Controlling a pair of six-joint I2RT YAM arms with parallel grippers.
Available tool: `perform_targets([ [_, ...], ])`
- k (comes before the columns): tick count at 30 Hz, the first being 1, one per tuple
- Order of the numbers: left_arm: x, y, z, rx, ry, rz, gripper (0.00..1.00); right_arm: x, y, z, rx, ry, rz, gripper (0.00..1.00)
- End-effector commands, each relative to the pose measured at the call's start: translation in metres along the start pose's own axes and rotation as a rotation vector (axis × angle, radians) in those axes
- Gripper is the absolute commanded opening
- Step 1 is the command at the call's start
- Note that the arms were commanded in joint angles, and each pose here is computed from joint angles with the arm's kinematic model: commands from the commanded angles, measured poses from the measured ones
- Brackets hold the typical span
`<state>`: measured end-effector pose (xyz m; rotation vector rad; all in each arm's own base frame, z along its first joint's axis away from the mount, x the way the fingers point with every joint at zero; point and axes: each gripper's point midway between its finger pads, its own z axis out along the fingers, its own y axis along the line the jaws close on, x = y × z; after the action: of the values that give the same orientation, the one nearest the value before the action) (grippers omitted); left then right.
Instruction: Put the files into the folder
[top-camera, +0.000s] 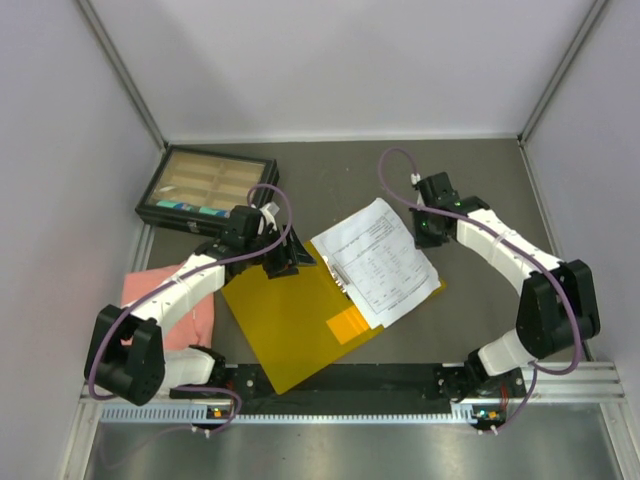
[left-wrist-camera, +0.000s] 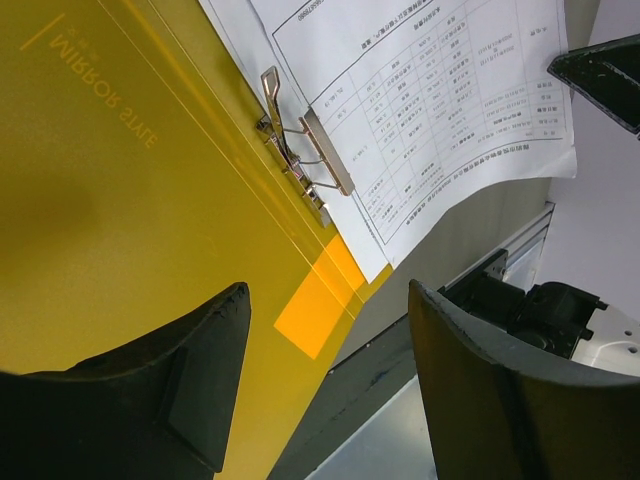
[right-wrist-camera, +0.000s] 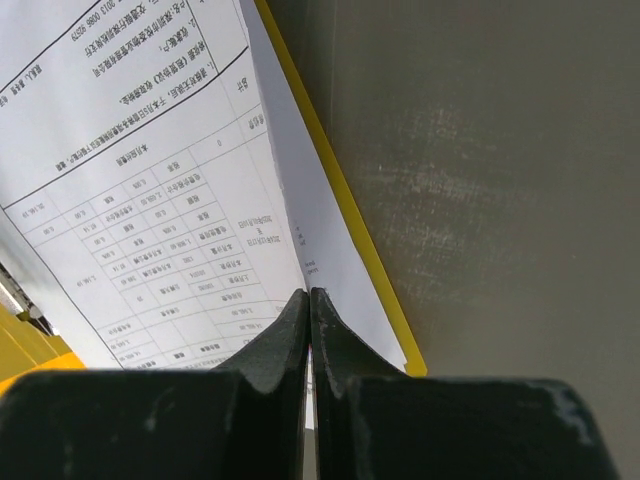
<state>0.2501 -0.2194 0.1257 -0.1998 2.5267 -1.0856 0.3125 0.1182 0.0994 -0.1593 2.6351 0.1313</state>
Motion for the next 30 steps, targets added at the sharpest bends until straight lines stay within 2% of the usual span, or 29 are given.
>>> perform_targets([
  [1,-0.003,-0.01,-0.002,0.044,-0.018,0.029,0.69,-0.033,0.008,-0.004,-0.041,-0.095,-0.019,0.0],
  [10,-0.001,-0.01,0.001,0.042,-0.007,0.022,0.68,-0.032,0.024,-0.002,-0.135,-0.09,-0.039,0.0],
  [30,0.005,-0.014,0.002,0.043,0.001,0.033,0.68,-0.016,0.029,0.001,-0.176,-0.053,-0.031,0.0],
])
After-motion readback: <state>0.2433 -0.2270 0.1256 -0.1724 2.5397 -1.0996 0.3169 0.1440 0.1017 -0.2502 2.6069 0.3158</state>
